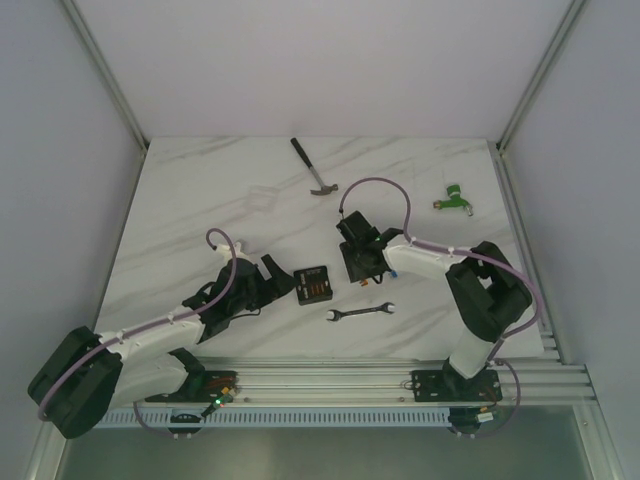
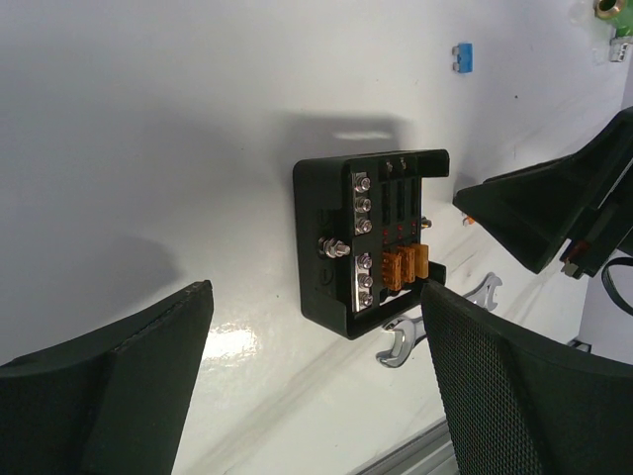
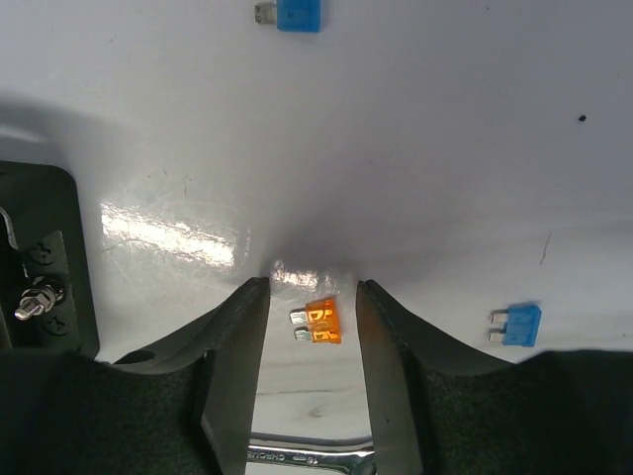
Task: Snap on the fuse box
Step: Pick up the fuse from the center of the board.
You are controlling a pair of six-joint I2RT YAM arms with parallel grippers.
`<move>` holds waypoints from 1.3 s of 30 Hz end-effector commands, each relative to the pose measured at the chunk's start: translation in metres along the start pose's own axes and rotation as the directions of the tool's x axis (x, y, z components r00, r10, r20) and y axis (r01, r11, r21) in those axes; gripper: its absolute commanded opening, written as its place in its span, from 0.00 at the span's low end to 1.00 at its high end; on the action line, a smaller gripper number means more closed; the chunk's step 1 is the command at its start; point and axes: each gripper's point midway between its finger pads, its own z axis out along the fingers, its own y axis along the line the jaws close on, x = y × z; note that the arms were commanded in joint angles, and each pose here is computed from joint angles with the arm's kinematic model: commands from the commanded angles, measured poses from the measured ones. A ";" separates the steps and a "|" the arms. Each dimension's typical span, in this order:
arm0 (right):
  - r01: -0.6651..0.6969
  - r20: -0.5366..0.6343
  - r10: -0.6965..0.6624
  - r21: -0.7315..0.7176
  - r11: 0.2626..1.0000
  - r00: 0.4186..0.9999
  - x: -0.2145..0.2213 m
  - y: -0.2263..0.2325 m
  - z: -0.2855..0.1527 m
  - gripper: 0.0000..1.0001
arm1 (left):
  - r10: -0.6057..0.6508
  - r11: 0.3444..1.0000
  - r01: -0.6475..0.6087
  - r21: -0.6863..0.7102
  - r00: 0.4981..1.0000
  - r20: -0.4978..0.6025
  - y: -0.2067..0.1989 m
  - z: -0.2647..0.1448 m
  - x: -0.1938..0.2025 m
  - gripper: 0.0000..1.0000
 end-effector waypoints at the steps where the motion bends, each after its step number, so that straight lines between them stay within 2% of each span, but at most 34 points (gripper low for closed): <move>1: 0.019 -0.050 -0.015 0.081 0.997 0.999 0.014 -0.009 0.002 0.48 | 0.006 1.000 -0.006 -0.018 1.000 0.005 0.006 0.000 0.000 0.95; 14: -0.027 -0.118 0.046 0.159 0.987 0.992 0.061 -0.032 -0.016 0.50 | 0.005 1.000 -0.005 -0.016 1.000 0.002 0.005 0.000 0.001 0.95; 19: -0.078 -0.067 0.086 0.110 0.991 0.994 0.047 -0.022 -0.025 0.52 | 0.005 1.000 -0.005 -0.017 1.000 0.001 0.004 0.000 0.000 0.95; 24: -0.153 0.012 0.152 0.067 0.986 0.988 0.016 -0.008 -0.027 0.58 | 0.005 1.000 -0.005 -0.016 1.000 0.002 0.004 0.000 0.000 0.96; 28: -0.277 0.049 0.274 0.077 0.958 0.960 -0.001 -0.003 -0.026 0.58 | 0.004 1.000 -0.004 -0.015 1.000 0.007 0.004 0.000 0.000 0.96; 31: -0.344 0.068 0.338 0.101 0.934 0.939 -0.003 -0.004 -0.023 0.57 | 0.005 1.000 -0.005 -0.021 1.000 0.008 0.005 0.001 -0.001 0.96; 34: -0.386 0.065 0.380 0.136 0.912 0.923 0.001 -0.008 -0.020 0.51 | 0.007 1.000 -0.007 -0.025 1.000 0.002 0.005 0.002 0.000 0.96; 39: -0.417 0.045 0.415 0.153 0.896 0.909 0.010 -0.007 -0.014 0.50 | 0.008 0.999 -0.008 -0.034 1.000 0.002 0.007 0.003 0.000 0.96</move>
